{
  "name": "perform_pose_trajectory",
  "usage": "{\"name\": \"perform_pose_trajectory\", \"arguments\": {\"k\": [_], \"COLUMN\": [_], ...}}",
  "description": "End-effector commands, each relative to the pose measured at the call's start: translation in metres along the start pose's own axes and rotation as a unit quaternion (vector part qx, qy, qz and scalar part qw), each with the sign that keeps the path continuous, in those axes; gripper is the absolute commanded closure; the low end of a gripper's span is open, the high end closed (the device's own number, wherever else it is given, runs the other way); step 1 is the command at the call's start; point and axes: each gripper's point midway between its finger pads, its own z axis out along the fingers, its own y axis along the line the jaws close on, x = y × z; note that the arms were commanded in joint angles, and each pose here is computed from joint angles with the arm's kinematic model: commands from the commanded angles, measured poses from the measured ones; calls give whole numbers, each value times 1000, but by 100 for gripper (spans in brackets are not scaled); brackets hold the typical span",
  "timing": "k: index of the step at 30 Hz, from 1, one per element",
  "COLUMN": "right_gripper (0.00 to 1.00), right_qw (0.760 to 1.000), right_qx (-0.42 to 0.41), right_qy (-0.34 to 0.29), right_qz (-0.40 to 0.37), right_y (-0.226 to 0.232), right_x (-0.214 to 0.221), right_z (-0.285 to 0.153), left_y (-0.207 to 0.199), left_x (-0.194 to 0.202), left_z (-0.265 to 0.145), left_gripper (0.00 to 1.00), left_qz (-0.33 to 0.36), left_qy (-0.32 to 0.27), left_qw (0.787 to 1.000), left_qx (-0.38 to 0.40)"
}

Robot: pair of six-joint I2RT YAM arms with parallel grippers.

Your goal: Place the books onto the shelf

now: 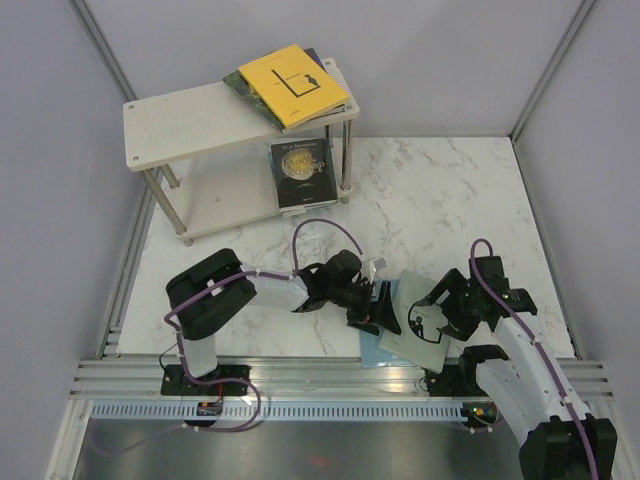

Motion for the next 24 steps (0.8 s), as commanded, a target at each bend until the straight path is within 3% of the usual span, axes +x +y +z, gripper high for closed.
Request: {"name": "perform_pose_trajectory", "arguments": {"k": [1,5,9,13,14,16,17,20,24], "right_gripper": [12,26,31,35,36,38,39,39,29], "right_qw": [999,998,996,995,995,994,994,992,982], "right_qx": [-32,-57,-74,-86,-88,-94,-100,-120,-188], "right_qy": [19,25,31,34,35,35,35,31,-11], "right_qz": [23,32,36,38,36,35,36,33,-3], "right_y": [1,3,4,9,10,13,14,24,67], "right_x": [11,17,22,22,22,21,21,19,-2], "right_z": [15,20,23,23,22,22,21,16,-21], "left_y": [13,7,1,-8,-9,-14,-14,-19,-24], "left_x": [5,3,0,-2,-3,-4,-4,-7,-8], "left_z": [22,26,29,34,35,39,41,41,24], "left_gripper": [9,10,16,33,44,57,71,97,98], "left_qz": [-24,-42,-44,-52,-51,-45,-46,-49,-43], "left_qy": [-9,-19,-18,-12,-11,-7,-5,-9,-23], "left_qw": [999,997,996,993,993,993,993,992,992], "left_qx": [33,61,79,107,108,110,109,115,115]}}
